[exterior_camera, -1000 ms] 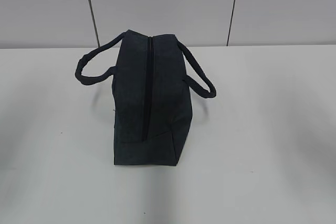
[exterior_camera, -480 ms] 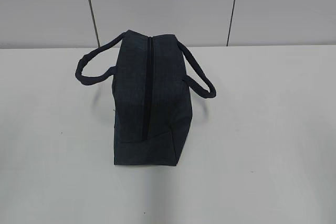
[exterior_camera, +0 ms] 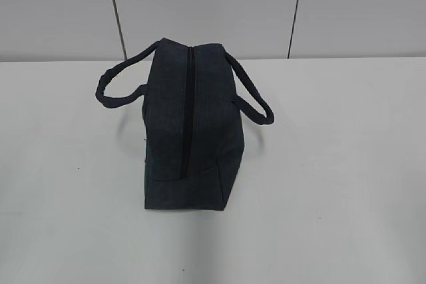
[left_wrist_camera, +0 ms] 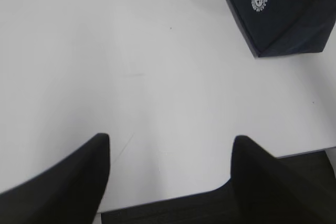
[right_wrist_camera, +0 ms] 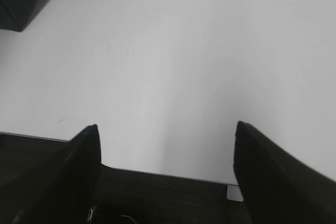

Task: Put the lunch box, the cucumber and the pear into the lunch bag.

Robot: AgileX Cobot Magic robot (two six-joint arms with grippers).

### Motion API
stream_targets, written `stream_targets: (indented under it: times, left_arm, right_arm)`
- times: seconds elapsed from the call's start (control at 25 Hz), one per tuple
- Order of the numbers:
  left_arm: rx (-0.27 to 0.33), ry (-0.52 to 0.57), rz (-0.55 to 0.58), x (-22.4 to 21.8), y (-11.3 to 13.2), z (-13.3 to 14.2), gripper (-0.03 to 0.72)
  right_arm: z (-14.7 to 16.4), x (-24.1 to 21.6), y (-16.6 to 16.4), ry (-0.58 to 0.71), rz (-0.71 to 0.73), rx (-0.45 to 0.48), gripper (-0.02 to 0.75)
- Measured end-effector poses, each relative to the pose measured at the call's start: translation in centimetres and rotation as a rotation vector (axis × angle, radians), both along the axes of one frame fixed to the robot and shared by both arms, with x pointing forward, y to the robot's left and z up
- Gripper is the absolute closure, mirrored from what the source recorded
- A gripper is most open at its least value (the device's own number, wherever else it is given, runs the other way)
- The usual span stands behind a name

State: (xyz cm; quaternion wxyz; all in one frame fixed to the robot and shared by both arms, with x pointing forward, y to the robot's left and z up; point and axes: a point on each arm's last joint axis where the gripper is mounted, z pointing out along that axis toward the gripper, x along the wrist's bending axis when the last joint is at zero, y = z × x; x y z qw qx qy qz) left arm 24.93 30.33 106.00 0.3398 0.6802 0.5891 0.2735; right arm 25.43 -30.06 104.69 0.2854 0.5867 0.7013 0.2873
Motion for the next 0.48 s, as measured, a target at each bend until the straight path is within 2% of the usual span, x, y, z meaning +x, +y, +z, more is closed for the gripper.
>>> stream_targets:
  times: [0.48]
  left_arm:
    - [-0.004, -0.017, -0.002, 0.43, -0.12, -0.43, 0.201]
  right_arm:
    - [-0.10, 0.18, 0.03, -0.012, 0.001, 0.002, 0.154]
